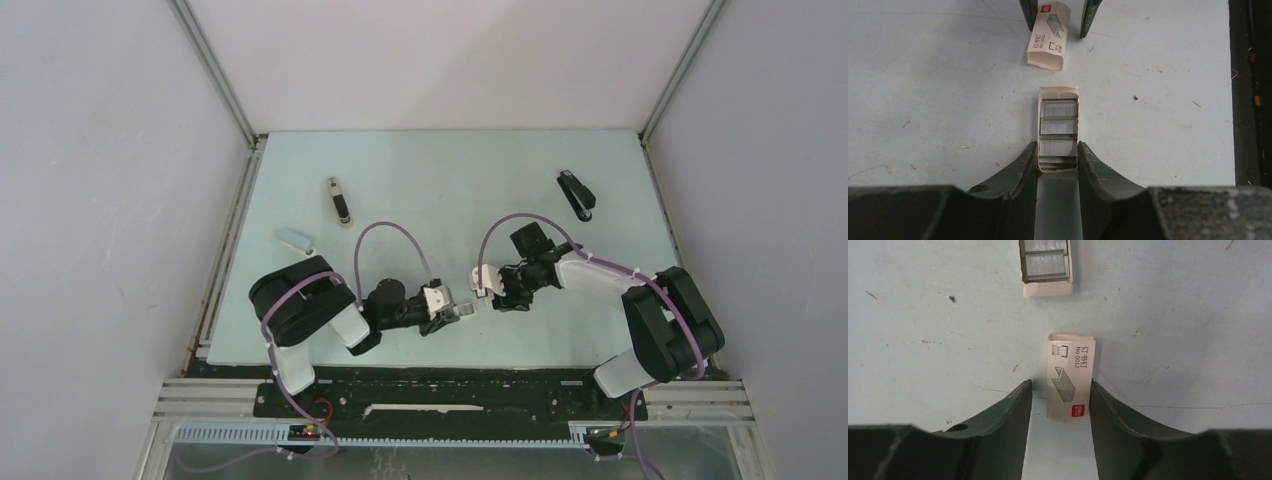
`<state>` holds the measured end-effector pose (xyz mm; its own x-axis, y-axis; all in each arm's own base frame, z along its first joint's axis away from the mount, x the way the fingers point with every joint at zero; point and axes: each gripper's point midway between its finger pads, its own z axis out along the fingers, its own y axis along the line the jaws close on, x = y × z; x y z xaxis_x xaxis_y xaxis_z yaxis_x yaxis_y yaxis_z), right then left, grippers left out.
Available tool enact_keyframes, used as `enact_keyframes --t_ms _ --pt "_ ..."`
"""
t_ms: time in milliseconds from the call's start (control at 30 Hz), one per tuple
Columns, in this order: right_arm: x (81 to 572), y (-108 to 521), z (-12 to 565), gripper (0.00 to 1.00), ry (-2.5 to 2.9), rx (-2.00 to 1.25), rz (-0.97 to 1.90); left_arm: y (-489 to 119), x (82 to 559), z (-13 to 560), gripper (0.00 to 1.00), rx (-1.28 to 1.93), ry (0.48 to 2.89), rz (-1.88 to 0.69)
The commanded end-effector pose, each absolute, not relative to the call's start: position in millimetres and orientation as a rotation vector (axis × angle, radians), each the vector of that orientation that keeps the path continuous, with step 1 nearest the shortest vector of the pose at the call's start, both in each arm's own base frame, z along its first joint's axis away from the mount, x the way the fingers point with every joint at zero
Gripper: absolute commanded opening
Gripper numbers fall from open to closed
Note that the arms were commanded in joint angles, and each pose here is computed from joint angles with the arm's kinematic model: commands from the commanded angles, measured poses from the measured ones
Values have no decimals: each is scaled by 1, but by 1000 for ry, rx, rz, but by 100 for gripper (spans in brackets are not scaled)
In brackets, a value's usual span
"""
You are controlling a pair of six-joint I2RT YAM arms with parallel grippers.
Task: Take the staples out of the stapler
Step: Close the staple box at the center of the board.
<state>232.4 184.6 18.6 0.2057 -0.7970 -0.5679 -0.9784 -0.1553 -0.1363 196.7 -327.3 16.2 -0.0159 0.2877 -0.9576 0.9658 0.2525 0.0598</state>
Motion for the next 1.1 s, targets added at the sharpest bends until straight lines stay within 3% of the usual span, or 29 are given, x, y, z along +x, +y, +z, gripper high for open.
enact_keyframes --t_ms 0,1067 --pt "236 194 26 53 1564 -2043 508 -335 194 13 33 1271 1488 -865" --pt "212 212 27 43 1460 -2124 594 -353 184 21 33 1270 1414 -970"
